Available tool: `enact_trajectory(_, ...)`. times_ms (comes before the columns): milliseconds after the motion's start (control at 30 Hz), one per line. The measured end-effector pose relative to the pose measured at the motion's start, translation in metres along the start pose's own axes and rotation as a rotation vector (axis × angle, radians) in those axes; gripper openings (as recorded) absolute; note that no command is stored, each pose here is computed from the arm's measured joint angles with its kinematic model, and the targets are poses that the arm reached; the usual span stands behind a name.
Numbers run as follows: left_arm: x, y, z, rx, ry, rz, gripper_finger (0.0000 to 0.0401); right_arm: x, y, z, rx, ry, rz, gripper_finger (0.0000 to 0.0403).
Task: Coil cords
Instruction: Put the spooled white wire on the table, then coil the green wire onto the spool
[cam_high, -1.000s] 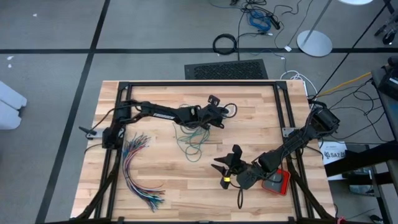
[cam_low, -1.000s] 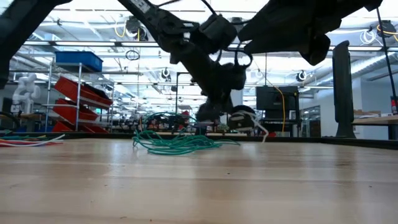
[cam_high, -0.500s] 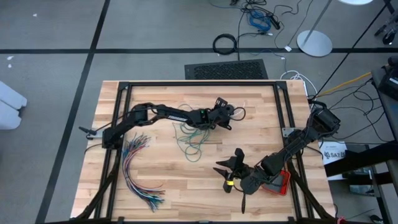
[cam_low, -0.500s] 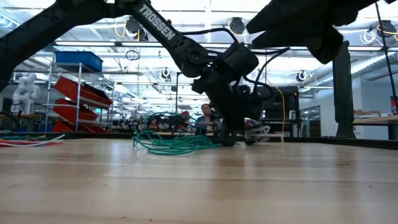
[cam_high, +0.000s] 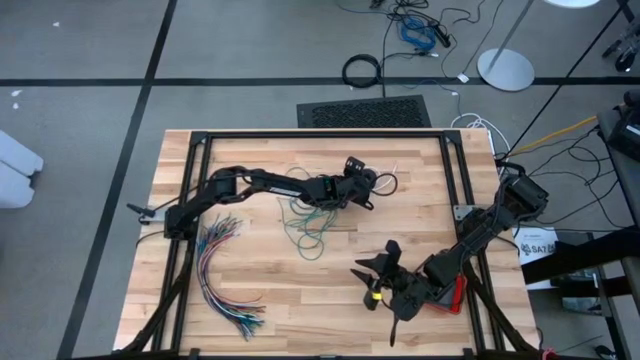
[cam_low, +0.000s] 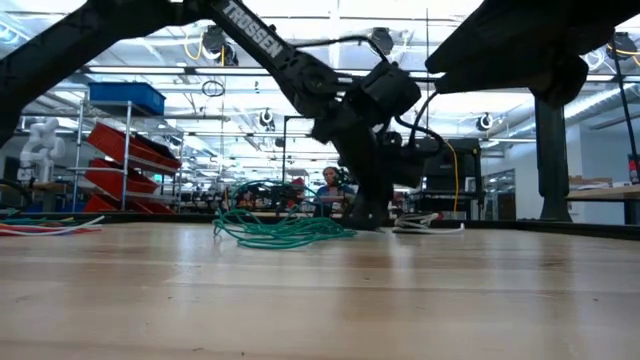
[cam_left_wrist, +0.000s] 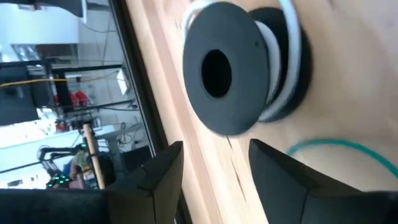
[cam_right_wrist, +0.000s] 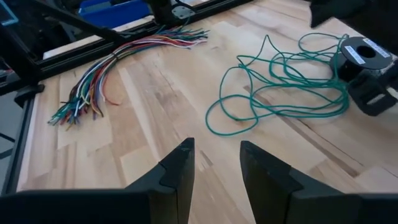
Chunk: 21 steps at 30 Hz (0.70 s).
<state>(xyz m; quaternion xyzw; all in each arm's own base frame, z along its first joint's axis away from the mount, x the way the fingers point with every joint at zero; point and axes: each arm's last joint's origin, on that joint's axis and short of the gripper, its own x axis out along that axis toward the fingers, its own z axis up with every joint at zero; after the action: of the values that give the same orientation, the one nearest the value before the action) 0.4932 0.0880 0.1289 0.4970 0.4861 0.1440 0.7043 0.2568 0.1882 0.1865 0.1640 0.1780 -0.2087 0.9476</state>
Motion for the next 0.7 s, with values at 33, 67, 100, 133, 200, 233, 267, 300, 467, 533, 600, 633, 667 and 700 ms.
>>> enact_trajectory(33, -0.004, 0.002, 0.0, -0.014, -0.003, -0.01, 0.0191, -0.001, 0.0, -0.001, -0.006, 0.001, -0.001, 0.0116)
enact_trajectory(67, -0.009, 0.004, 0.0, -0.022, -0.005, -0.027, 0.0191, -0.001, 0.0, -0.001, -0.012, 0.005, -0.003, 0.0116)
enact_trajectory(100, -0.014, 0.008, 0.0, -0.041, -0.016, -0.041, 0.0191, -0.001, -0.001, -0.002, -0.019, 0.007, -0.007, 0.0116)
enact_trajectory(133, -0.02, 0.012, 0.0, -0.058, -0.027, -0.055, 0.0192, -0.002, -0.001, -0.002, -0.024, 0.01, -0.006, 0.0116)
enact_trajectory(200, -0.033, 0.022, -0.001, -0.098, -0.05, -0.075, 0.0192, -0.002, -0.001, -0.003, -0.039, 0.012, -0.01, 0.0116)
enact_trajectory(233, -0.039, 0.025, -0.002, -0.114, -0.058, -0.09, 0.0192, -0.002, -0.001, -0.003, -0.048, 0.013, -0.013, 0.0116)
enact_trajectory(267, -0.046, 0.03, -0.002, -0.136, -0.07, -0.106, 0.0192, -0.002, -0.002, -0.004, -0.056, 0.013, -0.015, 0.0116)
enact_trajectory(300, -0.053, 0.033, -0.004, -0.152, -0.073, -0.133, 0.0192, -0.002, -0.002, -0.004, -0.063, 0.017, -0.017, 0.0116)
enact_trajectory(467, -0.093, 0.045, -0.008, -0.318, -0.157, -0.334, 0.0192, -0.003, -0.003, -0.006, -0.089, 0.032, -0.021, 0.0116)
enact_trajectory(533, -0.111, 0.047, -0.007, -0.39, -0.203, -0.454, 0.0192, -0.004, -0.003, -0.006, -0.115, 0.032, -0.018, 0.0116)
enact_trajectory(600, -0.127, 0.045, -0.005, -0.447, -0.245, -0.554, 0.0192, -0.004, -0.003, -0.006, -0.148, 0.032, -0.016, 0.0116)
enact_trajectory(633, -0.134, 0.042, -0.002, -0.458, -0.26, -0.592, 0.0192, -0.004, -0.003, -0.006, -0.163, 0.032, -0.016, 0.0116)
enact_trajectory(667, -0.142, 0.039, 0.0, -0.462, -0.268, -0.609, 0.0192, -0.004, -0.003, -0.006, -0.18, 0.032, -0.016, 0.0116)
enact_trajectory(700, -0.15, 0.034, 0.003, -0.453, -0.275, -0.617, 0.0192, -0.004, -0.003, -0.006, -0.199, 0.032, -0.016, 0.0116)
